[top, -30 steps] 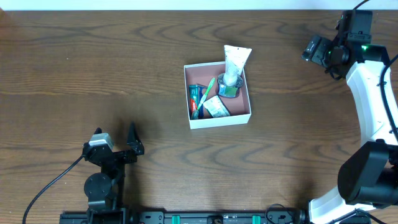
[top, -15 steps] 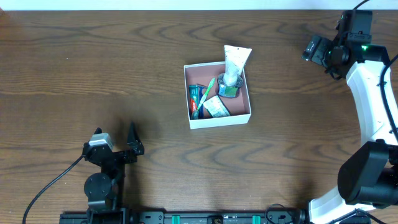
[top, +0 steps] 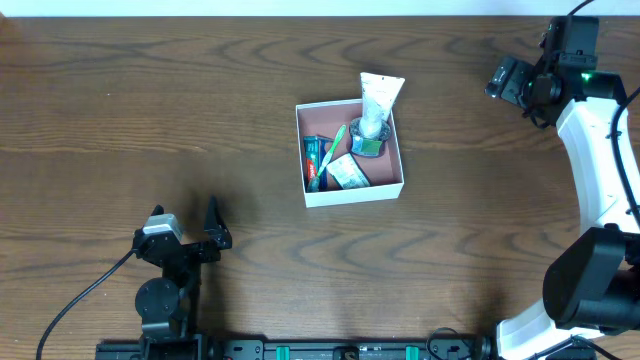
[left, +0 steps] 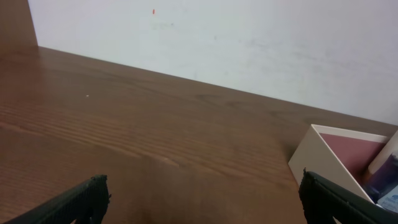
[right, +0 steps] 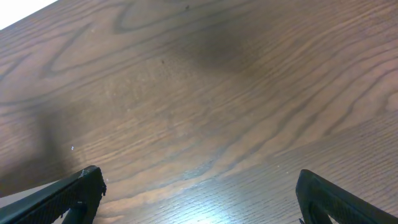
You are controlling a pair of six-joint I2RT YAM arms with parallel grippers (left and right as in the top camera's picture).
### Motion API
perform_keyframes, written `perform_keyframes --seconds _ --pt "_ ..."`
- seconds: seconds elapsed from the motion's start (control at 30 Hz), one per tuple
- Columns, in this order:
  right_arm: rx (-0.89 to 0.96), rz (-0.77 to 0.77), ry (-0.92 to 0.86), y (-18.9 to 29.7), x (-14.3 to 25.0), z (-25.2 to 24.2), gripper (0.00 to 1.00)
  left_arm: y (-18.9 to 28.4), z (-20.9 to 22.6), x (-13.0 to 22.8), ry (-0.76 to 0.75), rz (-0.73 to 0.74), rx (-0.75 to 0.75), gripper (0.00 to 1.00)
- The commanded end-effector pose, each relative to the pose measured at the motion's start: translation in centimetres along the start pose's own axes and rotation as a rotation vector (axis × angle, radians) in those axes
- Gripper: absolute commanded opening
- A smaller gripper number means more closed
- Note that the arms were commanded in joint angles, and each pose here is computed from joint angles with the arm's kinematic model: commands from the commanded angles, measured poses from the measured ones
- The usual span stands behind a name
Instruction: Pack container
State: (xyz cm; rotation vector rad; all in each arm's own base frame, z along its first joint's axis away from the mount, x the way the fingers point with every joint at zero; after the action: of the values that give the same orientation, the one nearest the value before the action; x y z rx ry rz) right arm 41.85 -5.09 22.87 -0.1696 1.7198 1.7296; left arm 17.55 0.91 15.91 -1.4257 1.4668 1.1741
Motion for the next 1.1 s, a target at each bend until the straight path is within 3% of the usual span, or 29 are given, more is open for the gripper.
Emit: perform_keyframes --seconds 0.0,0.23,0.53,0.73,1.07 --pt "-0.006 -0.009 -0.009 0.3 -0.2 0.3 0.99 0.0 0.2 1.1 0.001 0.05 -0.005 0.98" --pt "-0.025 -0.069 -0.011 2.9 -0.9 0.4 0.99 0.0 0.2 1.1 0.001 0.05 -0.005 0.98" --pt "-0.105 -0.333 -0.025 14.4 -1.9 0.1 0.99 0.0 0.2 1.1 0.001 0.05 -0.005 0.98" --pt "-0.143 -0.456 -0.031 20.2 0.4 -0.9 0.99 0.0 0.2 1.1 0.001 0.05 -0.005 0.98" --pt "-0.228 -0.531 -0.063 17.2 7.7 -2.2 0.99 0.0 0.2 1.1 0.001 0.05 -0.005 0.98"
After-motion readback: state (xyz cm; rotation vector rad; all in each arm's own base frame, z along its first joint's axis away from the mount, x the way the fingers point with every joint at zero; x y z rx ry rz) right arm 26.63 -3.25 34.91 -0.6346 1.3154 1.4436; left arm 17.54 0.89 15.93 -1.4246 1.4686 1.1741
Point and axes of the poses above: each gripper's point midway between its finger pads, its own y axis back along the fingers, its own z axis along the line the jaws close on, x = y × z, the point moved 7 cm from there along y, back along the fingers, and after that the axes turned 4 degrees about y, right-handed, at the moved point
